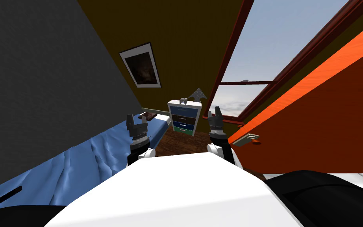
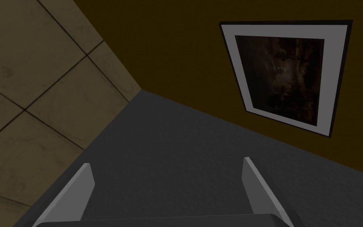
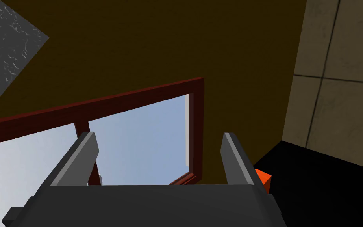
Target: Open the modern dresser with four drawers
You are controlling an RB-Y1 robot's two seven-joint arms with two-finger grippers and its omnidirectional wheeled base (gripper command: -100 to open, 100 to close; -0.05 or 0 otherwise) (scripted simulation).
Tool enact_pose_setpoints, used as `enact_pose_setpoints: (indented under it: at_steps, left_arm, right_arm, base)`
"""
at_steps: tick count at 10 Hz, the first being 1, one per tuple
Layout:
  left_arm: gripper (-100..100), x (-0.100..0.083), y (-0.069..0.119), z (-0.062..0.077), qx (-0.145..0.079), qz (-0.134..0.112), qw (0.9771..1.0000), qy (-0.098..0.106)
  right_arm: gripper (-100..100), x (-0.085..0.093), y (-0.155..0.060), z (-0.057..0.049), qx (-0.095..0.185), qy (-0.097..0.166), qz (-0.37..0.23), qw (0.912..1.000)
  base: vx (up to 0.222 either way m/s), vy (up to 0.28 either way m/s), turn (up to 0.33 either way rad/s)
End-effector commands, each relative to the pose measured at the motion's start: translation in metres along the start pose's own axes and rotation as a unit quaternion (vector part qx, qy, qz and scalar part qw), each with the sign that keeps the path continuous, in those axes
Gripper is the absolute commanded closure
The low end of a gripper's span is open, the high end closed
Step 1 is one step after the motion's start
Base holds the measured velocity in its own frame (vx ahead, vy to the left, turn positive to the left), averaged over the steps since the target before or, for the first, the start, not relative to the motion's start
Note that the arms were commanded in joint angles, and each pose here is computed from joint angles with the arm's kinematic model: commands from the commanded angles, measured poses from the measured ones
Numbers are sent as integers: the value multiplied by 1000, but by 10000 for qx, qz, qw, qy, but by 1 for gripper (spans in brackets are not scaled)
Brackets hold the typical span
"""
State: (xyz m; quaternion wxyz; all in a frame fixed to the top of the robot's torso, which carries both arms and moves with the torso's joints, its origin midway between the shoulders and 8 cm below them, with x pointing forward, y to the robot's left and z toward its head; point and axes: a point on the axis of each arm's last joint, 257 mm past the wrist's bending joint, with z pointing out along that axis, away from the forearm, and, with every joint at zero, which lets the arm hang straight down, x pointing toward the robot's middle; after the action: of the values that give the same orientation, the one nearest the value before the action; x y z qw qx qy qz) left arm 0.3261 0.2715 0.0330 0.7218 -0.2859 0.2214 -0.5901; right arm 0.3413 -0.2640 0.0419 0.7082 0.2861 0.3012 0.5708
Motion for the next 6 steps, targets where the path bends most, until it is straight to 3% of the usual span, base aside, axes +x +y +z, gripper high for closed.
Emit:
enact_pose_setpoints:
  at_steps: [1, 6]
  left_arm:
    - [0, 0, 0, 0, 0, 0, 10000, 0]
    - [0, 0, 0, 0, 2, 0, 10000, 0]
  right_arm:
    - [0, 0, 0, 0, 0, 0, 0, 10000]
    - [0, 0, 0, 0, -2, 0, 0, 10000]
  base:
    - [0, 0, 0]
    - [0, 0, 0]
